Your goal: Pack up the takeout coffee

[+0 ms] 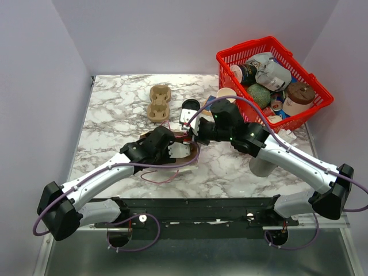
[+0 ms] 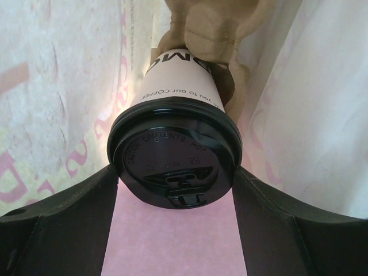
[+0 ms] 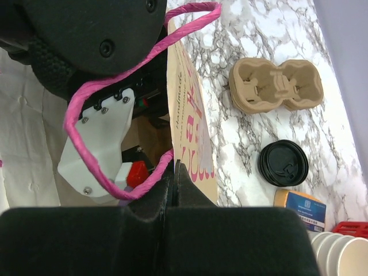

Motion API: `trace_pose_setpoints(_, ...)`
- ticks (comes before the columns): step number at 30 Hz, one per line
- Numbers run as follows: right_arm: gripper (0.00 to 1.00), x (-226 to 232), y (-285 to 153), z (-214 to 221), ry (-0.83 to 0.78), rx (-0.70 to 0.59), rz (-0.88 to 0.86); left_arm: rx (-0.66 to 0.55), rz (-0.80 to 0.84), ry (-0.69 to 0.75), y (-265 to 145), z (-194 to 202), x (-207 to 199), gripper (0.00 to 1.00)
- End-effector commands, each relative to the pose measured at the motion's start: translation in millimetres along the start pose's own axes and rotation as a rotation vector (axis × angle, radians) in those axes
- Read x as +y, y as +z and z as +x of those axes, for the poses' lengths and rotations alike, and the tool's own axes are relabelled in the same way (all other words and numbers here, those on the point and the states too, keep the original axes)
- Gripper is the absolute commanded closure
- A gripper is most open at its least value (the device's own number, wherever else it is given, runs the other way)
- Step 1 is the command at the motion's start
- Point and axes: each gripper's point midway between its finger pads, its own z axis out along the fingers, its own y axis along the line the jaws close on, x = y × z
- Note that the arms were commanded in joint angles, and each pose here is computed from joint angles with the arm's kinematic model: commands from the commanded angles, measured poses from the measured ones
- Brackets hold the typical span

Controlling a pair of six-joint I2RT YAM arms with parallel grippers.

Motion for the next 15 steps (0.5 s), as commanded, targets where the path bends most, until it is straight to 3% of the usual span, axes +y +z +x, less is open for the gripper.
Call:
trace_pose_setpoints(1, 1.00, 10.4, 1.0, -22.9, 0.009, -0.102, -0.069, -0.013, 0.039, -0.089, 11.6, 0.8, -8.3, 1.00)
trace_pose_setpoints(15, 0.99, 19.6, -0.1, -27.6, -0.079, -0.171, -0.112, -0.069, -0.046, -0.215, 17.9, -4.2, 6.9, 1.00)
